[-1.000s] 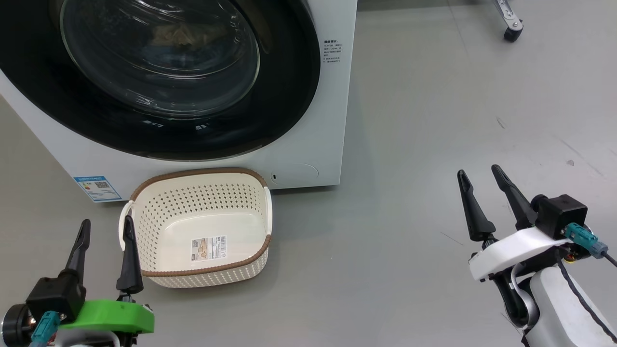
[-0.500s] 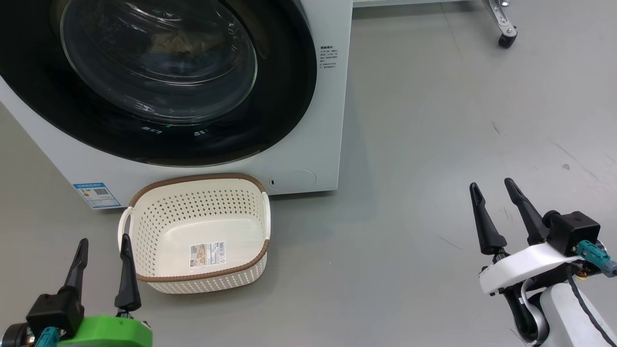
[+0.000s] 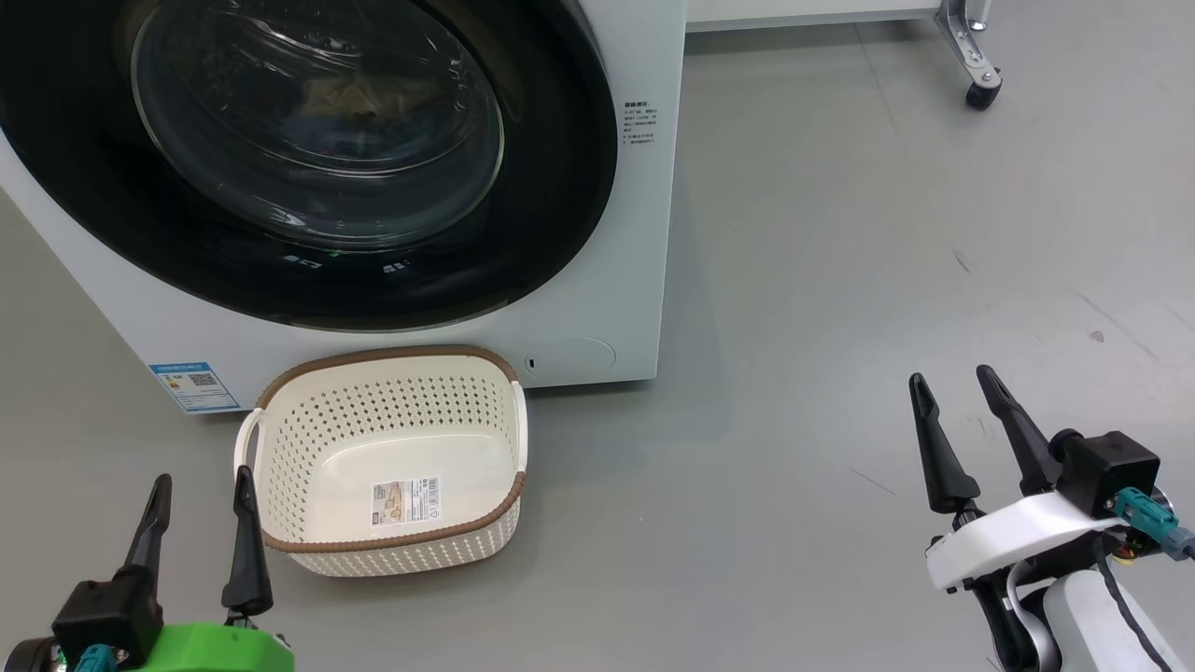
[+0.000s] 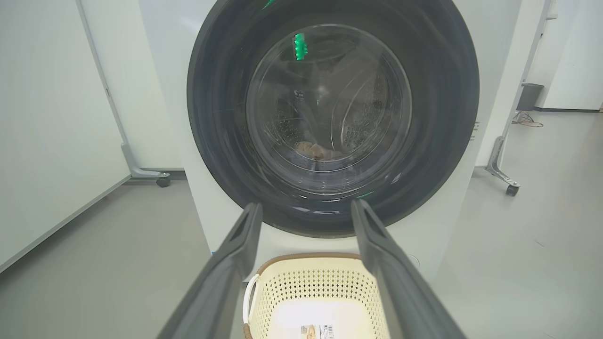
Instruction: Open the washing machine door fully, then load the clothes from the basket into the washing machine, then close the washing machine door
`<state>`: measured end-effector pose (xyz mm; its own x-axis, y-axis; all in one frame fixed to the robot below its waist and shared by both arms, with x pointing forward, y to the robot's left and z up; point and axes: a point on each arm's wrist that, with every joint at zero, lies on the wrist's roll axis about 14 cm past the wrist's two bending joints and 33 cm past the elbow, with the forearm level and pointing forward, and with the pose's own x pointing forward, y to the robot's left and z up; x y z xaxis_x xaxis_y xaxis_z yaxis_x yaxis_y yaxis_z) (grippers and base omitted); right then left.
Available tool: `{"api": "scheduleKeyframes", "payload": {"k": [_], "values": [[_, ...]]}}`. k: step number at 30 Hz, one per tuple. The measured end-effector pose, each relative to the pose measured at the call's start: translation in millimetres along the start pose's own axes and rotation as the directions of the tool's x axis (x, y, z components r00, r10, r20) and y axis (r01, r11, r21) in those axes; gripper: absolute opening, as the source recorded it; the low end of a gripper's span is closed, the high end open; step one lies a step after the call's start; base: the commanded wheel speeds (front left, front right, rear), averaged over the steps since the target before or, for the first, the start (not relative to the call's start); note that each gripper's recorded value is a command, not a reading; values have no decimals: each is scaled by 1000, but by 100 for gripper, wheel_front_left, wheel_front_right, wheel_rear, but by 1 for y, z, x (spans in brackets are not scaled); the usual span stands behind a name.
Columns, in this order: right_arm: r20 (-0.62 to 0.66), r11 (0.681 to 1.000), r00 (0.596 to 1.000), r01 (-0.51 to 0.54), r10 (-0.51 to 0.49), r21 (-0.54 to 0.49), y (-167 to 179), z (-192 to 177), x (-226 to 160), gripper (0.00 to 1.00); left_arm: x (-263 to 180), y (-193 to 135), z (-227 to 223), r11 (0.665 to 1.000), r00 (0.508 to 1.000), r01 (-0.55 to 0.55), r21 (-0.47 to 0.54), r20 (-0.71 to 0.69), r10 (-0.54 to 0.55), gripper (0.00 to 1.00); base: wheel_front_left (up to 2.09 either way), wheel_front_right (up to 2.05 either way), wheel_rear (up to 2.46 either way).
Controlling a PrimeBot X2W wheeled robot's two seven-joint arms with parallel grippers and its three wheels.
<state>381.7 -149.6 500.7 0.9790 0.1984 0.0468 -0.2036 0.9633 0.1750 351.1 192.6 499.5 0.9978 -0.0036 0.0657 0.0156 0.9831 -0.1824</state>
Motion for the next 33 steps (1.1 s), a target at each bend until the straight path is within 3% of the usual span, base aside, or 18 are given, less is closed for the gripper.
{"api": "scheduleKeyframes", "payload": {"k": [22, 23, 28, 33], "values": [[-6, 1000, 1000, -5, 5, 5, 3, -3, -5, 100, -4, -1, 1, 1000, 1000, 1, 1, 2, -1, 100, 0, 0, 0], [-16, 1000, 1000, -3, 3, 8, 3, -7, -5, 0, -4, -1, -3, 1000, 1000, 0, -2, -10, 0, 0, 0, 0, 0], [-96, 999, 995, 20, -15, 45, 6, -35, -19, 0, -10, -4, -22, 999, 998, -13, -29, -69, 11, 0, 0, 0, 0], [-99, 997, 995, 37, -30, 71, 3, -35, -20, 0, -11, -4, -24, 998, 997, -19, -56, -73, 15, 0, 0, 0, 0]]}}
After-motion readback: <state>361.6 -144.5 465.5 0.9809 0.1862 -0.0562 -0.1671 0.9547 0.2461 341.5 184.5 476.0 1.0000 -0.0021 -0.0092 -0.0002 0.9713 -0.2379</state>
